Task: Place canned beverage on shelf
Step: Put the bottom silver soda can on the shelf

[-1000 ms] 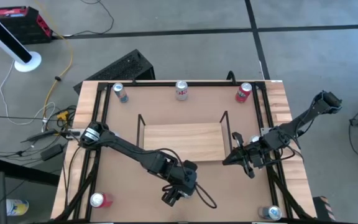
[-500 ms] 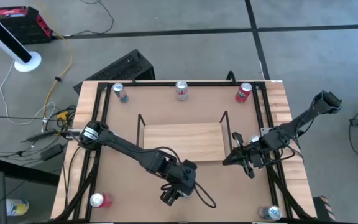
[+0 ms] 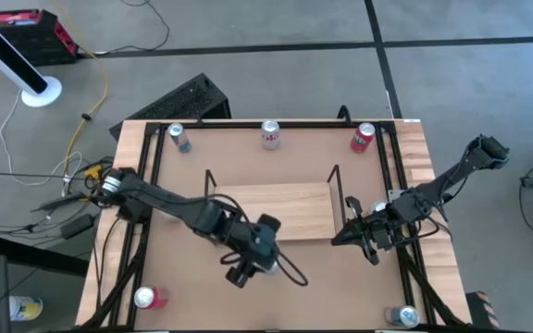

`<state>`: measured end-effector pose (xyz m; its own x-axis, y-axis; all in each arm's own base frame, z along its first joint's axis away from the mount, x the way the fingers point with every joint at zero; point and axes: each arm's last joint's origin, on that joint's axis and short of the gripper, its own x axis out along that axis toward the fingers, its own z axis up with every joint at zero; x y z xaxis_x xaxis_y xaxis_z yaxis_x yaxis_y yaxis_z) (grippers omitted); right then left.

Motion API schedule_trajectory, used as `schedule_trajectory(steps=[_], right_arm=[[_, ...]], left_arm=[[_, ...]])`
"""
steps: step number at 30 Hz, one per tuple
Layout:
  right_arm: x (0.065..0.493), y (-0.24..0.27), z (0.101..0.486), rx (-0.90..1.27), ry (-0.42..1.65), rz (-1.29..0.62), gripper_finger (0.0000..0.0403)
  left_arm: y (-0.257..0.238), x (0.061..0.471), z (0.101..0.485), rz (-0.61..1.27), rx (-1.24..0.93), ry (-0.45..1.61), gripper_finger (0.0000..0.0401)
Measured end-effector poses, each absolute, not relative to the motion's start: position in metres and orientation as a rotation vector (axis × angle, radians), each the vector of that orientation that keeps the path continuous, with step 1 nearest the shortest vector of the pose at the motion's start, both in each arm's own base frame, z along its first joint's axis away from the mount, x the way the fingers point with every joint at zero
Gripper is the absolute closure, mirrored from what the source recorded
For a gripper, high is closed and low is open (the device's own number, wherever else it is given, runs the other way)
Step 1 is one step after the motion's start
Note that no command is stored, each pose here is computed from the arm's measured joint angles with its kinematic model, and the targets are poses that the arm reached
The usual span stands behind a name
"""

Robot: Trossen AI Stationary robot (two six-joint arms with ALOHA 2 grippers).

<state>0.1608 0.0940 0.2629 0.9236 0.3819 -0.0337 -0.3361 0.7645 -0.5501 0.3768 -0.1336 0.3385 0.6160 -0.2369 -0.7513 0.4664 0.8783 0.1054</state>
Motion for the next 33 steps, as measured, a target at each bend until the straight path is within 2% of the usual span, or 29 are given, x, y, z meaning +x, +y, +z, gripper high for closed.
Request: schedule_trajectory(steps=[5, 14, 25, 33], right_arm=[[0.161, 0.094, 0.263, -0.582, -0.08, 0.391, 0.0378], [0.161, 0.094, 0.263, -0.583, -0.078, 0.392, 0.0378], [0.161, 0.094, 0.262, -0.586, -0.069, 0.394, 0.0378], [0.161, 0.094, 0.261, -0.587, -0.068, 0.395, 0.0378]], left_arm=[[-0.11, 0.372, 0.342, -0.368, 0.307, 0.877, 0.0167], [-0.062, 0.377, 0.327, -0.282, 0.261, 0.997, 0.0166], [-0.022, 0.379, 0.327, -0.279, 0.15, 1.014, 0.0175], [-0.003, 0.376, 0.301, -0.215, 0.111, 1.074, 0.016]])
